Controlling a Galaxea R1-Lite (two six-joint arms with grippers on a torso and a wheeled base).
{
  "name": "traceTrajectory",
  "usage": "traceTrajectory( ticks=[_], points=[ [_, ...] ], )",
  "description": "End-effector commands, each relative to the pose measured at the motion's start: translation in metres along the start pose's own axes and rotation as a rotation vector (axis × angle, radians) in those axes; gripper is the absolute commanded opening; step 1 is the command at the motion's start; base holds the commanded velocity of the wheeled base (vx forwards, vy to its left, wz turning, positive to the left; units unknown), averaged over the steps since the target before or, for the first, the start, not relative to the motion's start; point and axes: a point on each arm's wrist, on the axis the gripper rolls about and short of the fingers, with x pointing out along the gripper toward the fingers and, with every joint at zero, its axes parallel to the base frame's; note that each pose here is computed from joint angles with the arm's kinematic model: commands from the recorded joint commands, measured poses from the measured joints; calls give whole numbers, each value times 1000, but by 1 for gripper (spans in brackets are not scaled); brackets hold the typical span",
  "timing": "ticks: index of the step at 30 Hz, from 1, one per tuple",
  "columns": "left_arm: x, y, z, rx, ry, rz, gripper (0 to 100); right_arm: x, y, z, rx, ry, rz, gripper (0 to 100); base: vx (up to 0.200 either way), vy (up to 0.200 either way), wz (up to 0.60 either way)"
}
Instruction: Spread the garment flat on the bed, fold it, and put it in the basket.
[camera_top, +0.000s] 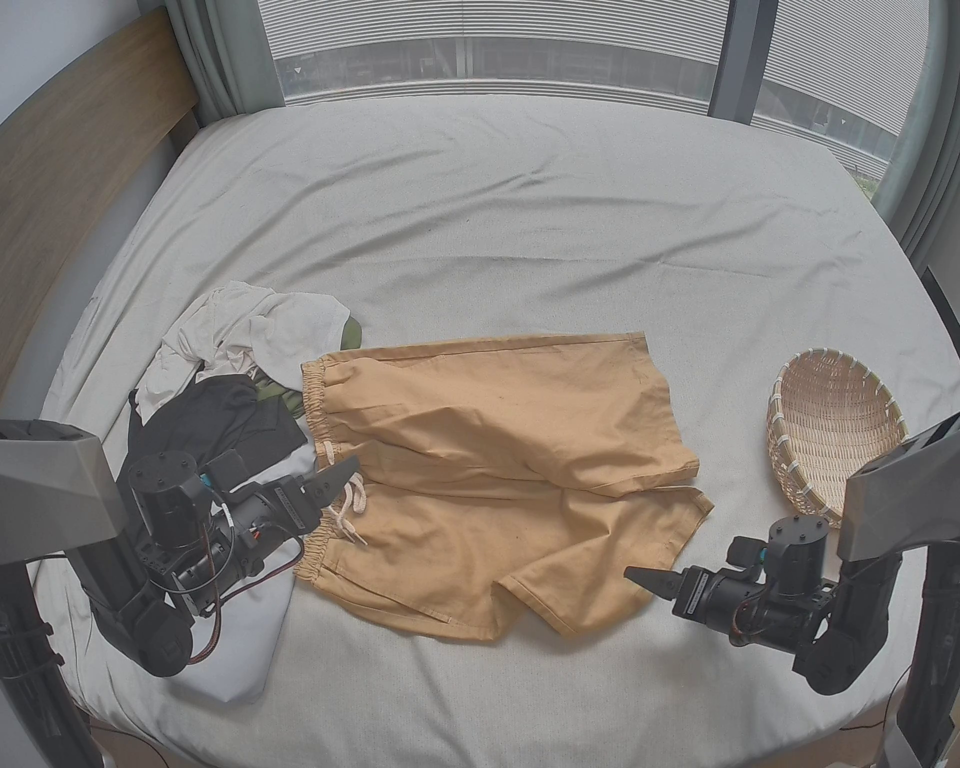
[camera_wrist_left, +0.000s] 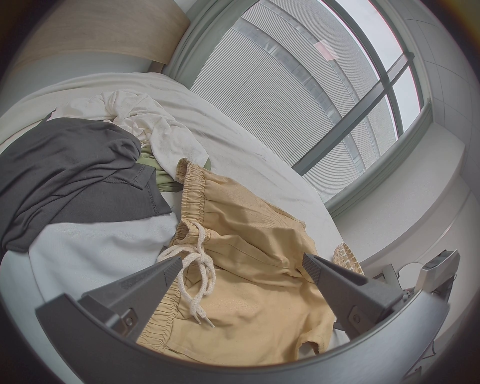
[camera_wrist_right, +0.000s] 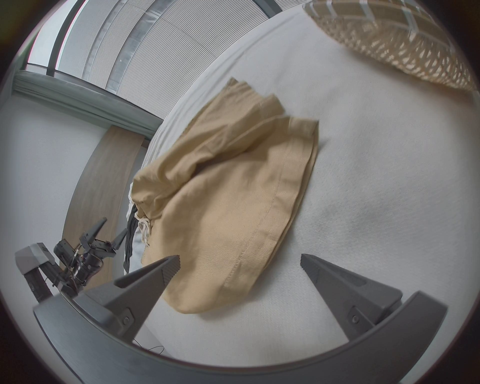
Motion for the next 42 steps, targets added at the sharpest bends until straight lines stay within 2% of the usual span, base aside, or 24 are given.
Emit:
traceTrajectory(
  ticks=[1, 12, 19, 20, 27, 32, 35, 38, 42],
  points=[
    [0, 0, 0, 1, -6, -2, 100, 19, -2, -14, 8, 52, 4, 100, 0, 0, 0],
    [-1, 1, 1, -1, -6, 1, 100, 27, 36, -14, -11, 30, 139, 100, 0, 0, 0],
    [0, 1, 0, -1, -5, 2, 100, -1, 55, 1, 24, -20, 201, 100, 0, 0, 0],
    [0, 1, 0, -1, -5, 2, 100, -14, 63, 8, 49, -43, 233, 100, 0, 0, 0],
    [0, 1, 1, -1, -7, 0, 100, -55, 72, 21, 99, -92, 291, 100, 0, 0, 0],
    [0, 1, 1, -1, -9, 0, 100, -70, 65, 29, 122, -131, 278, 100, 0, 0, 0],
    [1, 1, 0, -1, -7, -1, 100, -74, 50, 33, 140, -154, 217, 100, 0, 0, 0],
    [0, 1, 0, -1, -4, 1, 100, -74, 36, 22, 122, -107, 140, 100, 0, 0, 0],
    [0, 1, -1, -2, -2, 4, 100, -62, 14, 0, 71, 7, 27, 100, 0, 0, 0]
  ],
)
